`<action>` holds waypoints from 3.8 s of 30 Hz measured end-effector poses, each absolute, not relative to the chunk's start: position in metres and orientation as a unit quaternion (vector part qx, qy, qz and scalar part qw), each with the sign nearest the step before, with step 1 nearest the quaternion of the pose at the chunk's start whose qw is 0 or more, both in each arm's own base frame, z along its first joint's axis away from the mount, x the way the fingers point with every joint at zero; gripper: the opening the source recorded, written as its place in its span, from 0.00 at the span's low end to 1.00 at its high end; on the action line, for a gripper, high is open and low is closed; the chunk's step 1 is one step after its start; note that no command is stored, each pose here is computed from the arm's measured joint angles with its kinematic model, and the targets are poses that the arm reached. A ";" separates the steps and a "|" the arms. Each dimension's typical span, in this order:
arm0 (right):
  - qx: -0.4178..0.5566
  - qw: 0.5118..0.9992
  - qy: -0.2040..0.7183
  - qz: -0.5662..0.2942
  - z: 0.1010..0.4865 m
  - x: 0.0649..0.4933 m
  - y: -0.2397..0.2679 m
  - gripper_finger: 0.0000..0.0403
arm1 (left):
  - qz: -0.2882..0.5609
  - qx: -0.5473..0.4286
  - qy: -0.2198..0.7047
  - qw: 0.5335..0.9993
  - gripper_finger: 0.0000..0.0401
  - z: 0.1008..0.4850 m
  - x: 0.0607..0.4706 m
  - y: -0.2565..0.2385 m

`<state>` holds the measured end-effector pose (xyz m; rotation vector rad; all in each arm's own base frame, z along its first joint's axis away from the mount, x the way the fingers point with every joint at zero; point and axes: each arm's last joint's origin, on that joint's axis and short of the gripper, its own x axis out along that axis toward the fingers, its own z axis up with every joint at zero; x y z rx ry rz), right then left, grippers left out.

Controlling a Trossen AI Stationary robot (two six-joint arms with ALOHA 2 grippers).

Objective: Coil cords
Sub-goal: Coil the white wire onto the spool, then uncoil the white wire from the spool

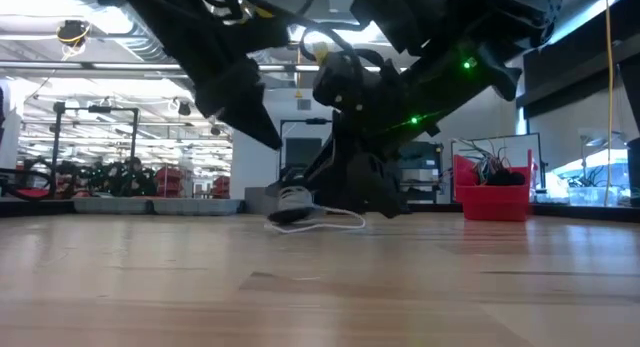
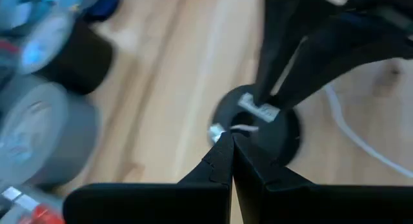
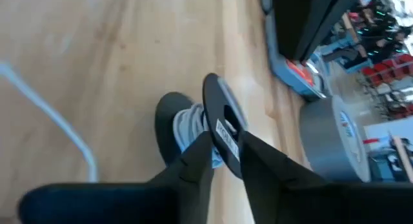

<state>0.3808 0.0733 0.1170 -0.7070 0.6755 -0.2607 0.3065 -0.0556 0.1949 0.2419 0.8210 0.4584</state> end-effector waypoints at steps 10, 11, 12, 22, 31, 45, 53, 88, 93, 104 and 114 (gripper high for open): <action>-0.366 0.858 0.332 -0.139 0.116 0.377 0.082 0.31 | 0.146 0.101 0.413 0.893 0.00 0.183 0.316 -0.058; -0.373 0.853 0.335 -0.142 0.116 0.376 0.082 0.31 | 0.145 0.102 0.413 0.893 0.00 0.183 0.316 -0.059; -0.380 0.849 0.337 -0.145 0.116 0.375 0.084 0.31 | 0.143 0.106 0.415 0.892 0.00 0.182 0.316 -0.059; -0.389 0.831 0.364 -0.160 0.112 0.371 0.081 0.31 | 0.111 0.188 0.440 0.871 0.19 0.157 0.326 -0.062; -0.395 0.815 0.387 -0.171 0.108 0.367 0.079 0.31 | 0.115 0.292 0.454 0.834 0.33 0.148 0.327 -0.062; -0.395 0.816 0.387 -0.169 0.108 0.367 0.079 0.31 | 0.158 0.324 0.455 0.814 0.34 0.141 0.330 -0.056; -0.394 0.816 0.387 -0.168 0.108 0.367 0.079 0.31 | 0.187 0.344 0.460 0.797 0.32 0.129 0.335 -0.049; -0.414 0.818 0.361 -0.170 0.164 0.342 0.104 0.31 | 0.238 0.277 0.418 0.832 0.01 0.175 0.327 -0.045; -0.365 0.862 0.315 -0.156 0.217 0.319 0.111 0.31 | 0.252 0.235 0.359 0.868 0.01 0.221 0.310 -0.050; -0.121 0.960 0.173 -0.185 0.297 0.291 0.086 0.31 | 0.314 0.186 0.264 0.893 0.00 0.270 0.276 -0.053; -0.027 0.970 0.217 -0.107 0.270 0.316 0.066 0.31 | 0.323 0.203 0.270 0.884 0.00 0.263 0.272 -0.063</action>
